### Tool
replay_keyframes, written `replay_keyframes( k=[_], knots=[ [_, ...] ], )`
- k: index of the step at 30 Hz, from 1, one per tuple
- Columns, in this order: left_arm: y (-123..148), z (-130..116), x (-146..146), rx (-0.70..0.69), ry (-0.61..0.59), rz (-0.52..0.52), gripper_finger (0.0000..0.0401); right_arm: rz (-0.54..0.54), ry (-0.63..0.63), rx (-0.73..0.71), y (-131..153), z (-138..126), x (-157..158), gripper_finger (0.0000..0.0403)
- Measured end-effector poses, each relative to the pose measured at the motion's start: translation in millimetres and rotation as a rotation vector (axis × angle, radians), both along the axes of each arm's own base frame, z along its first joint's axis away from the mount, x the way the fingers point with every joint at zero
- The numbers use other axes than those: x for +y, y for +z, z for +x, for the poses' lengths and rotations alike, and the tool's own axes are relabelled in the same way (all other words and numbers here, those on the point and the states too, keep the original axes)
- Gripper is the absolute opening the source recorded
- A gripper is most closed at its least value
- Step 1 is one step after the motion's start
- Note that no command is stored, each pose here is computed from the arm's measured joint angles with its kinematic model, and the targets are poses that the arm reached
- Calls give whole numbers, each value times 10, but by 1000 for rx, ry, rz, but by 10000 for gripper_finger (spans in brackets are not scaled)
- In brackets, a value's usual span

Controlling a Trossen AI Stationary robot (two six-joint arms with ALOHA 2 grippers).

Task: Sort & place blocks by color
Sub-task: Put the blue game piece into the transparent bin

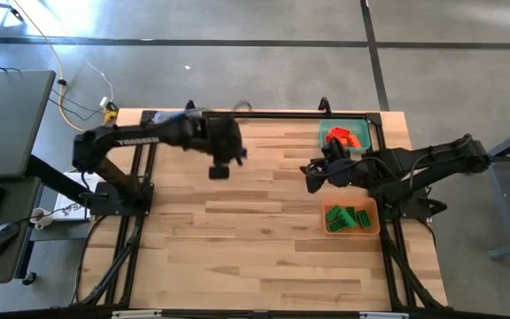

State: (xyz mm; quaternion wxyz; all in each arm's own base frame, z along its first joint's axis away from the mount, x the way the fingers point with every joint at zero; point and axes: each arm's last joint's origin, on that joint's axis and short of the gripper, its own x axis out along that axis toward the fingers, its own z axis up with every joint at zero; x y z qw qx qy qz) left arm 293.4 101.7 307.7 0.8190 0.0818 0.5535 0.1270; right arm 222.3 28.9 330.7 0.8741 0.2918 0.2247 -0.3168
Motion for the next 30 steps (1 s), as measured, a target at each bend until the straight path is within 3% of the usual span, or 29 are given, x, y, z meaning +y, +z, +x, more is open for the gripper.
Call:
replay_keyframes(
  k=[6, 14, 20, 30],
  knots=[
    [64, -387, 431, -22, 217, -6, 110, -58, 18, 37, 16, -30, -73, 220],
    [-298, -987, 794, -1, 469, -36, 110, -77, -13, 88, -3, -33, -234, 220],
    [-558, -1279, 1041, -41, 638, -45, 110, -56, -75, 90, -6, -33, -398, 220],
    [-728, -1674, 1363, -123, 924, -43, 110, -29, -190, 74, -5, -52, -606, 220]
  ],
)
